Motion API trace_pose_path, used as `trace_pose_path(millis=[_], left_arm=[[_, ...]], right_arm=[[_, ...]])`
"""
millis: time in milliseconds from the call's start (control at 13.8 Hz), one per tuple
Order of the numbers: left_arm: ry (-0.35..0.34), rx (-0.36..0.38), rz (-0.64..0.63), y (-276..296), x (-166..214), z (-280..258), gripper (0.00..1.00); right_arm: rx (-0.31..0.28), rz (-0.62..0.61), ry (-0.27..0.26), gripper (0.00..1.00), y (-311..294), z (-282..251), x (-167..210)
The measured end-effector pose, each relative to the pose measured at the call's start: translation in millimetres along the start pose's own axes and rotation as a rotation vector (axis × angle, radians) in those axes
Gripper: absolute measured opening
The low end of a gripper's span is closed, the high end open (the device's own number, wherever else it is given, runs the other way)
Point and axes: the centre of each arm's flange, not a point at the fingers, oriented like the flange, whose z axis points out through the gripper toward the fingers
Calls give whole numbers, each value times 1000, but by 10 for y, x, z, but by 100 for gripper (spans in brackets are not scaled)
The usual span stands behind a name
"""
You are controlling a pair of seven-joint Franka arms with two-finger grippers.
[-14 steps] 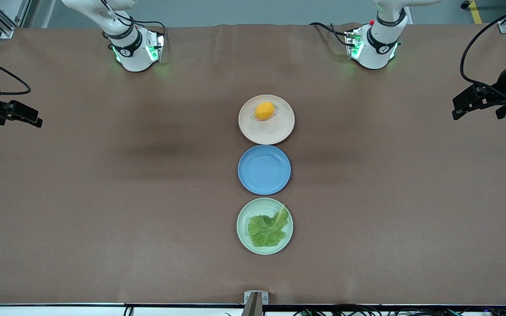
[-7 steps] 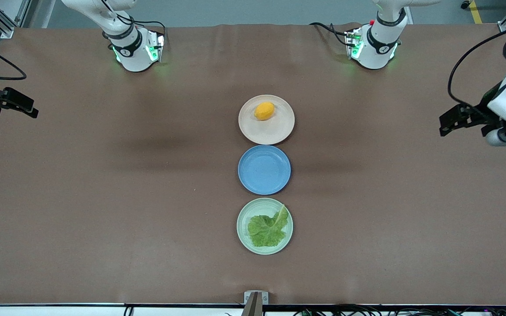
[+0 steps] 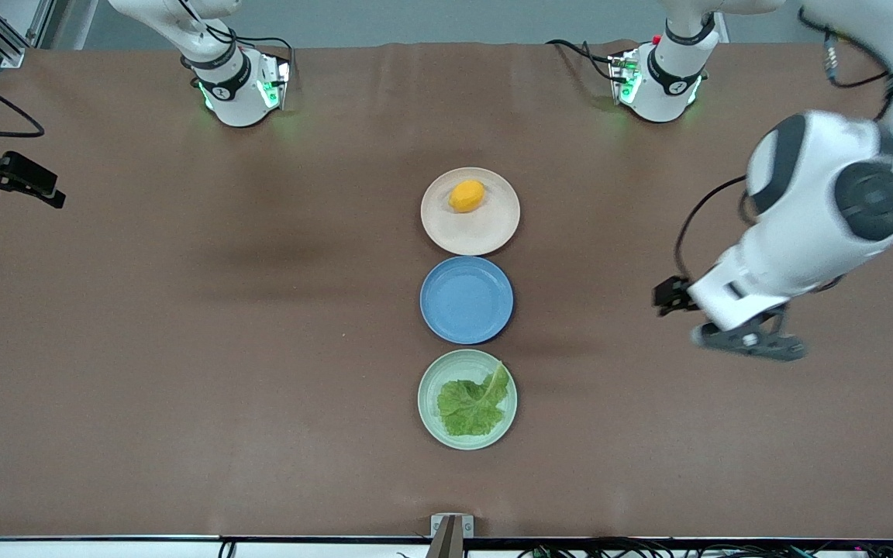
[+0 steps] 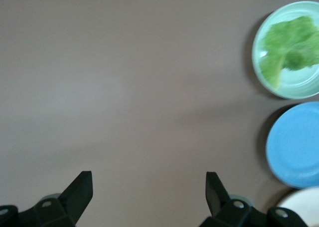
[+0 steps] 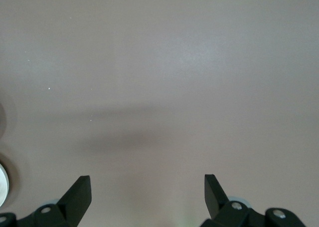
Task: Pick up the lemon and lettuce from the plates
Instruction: 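Reach the left gripper over the lettuce leaf on the green plate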
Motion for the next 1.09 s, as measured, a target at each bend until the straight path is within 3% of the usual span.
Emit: trace_pose_path(millis=[218, 508, 1088], left_arm=[[50, -32, 96, 754, 171, 720, 100], [124, -66, 153, 1229, 265, 1362, 100], [223, -105, 218, 1765, 256, 1779, 93]], right_arm=[[0, -4, 7, 100, 10, -5, 6], [0, -11, 20, 100, 10, -14, 20], [1, -25, 14, 100, 9, 23, 20]])
